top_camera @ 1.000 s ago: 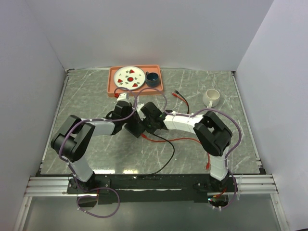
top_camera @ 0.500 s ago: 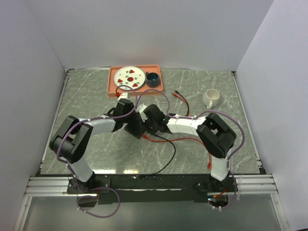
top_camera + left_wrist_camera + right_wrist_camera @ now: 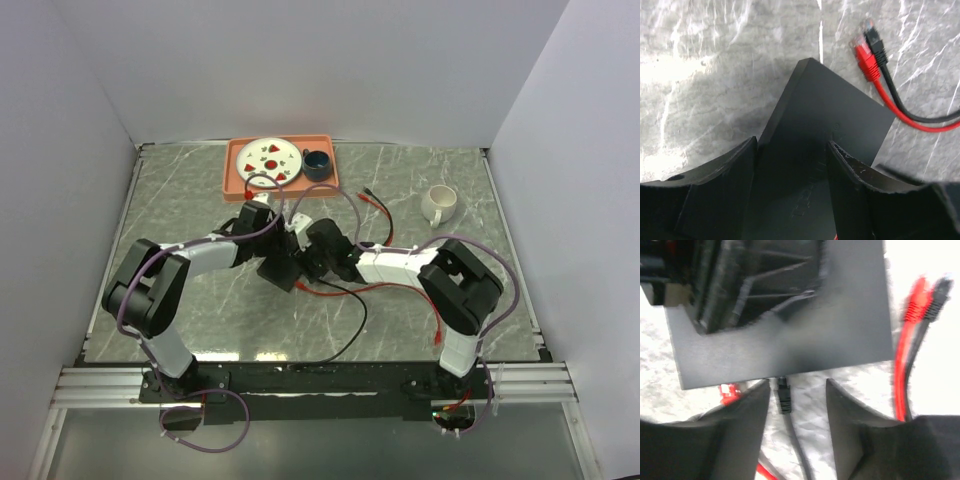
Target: Insert the plug into the switch port
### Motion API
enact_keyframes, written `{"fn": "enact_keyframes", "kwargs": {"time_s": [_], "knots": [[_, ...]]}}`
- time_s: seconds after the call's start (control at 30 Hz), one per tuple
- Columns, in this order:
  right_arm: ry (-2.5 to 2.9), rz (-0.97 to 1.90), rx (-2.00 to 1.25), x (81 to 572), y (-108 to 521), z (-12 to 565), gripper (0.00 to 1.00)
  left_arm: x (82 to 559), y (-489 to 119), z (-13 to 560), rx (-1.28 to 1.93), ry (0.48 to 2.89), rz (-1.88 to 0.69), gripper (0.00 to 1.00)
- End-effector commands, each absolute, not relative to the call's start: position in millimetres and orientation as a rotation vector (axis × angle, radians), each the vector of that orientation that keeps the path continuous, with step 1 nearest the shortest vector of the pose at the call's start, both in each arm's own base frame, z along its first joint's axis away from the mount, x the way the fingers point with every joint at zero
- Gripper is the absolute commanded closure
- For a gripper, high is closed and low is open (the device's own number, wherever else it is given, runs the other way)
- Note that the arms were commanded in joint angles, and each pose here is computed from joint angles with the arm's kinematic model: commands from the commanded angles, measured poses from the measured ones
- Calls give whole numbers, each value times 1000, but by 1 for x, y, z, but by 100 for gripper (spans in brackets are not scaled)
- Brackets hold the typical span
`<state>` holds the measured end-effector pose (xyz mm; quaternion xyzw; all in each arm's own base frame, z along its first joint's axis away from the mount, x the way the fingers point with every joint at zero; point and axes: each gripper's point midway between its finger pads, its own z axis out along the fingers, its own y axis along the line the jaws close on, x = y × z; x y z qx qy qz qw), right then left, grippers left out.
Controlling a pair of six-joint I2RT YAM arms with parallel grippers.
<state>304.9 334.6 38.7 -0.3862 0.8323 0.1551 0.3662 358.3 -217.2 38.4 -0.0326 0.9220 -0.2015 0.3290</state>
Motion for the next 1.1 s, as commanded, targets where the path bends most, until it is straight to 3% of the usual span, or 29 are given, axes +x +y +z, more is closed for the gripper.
{"fn": "enact_keyframes", "kwargs": {"time_s": [0.0,0.17,0.37,0.47,0.7,1.07], "knots": [[1714,540,-789,347,376,164,24,269,-226,-7,-37,2788,-651,39],[1697,544,-798,339,368,174,11,281,-217,-4,-56,2773,-616,38],[1724,519,-806,327,350,173,11,292,-213,1,-54,2762,-588,38],[1761,485,-807,321,335,162,14,295,-209,2,-53,2758,-559,36],[1865,481,-823,307,312,128,34,299,-207,0,-38,2762,-572,36],[1942,478,-809,304,301,107,44,300,-206,-1,-32,2760,-569,34]]}}
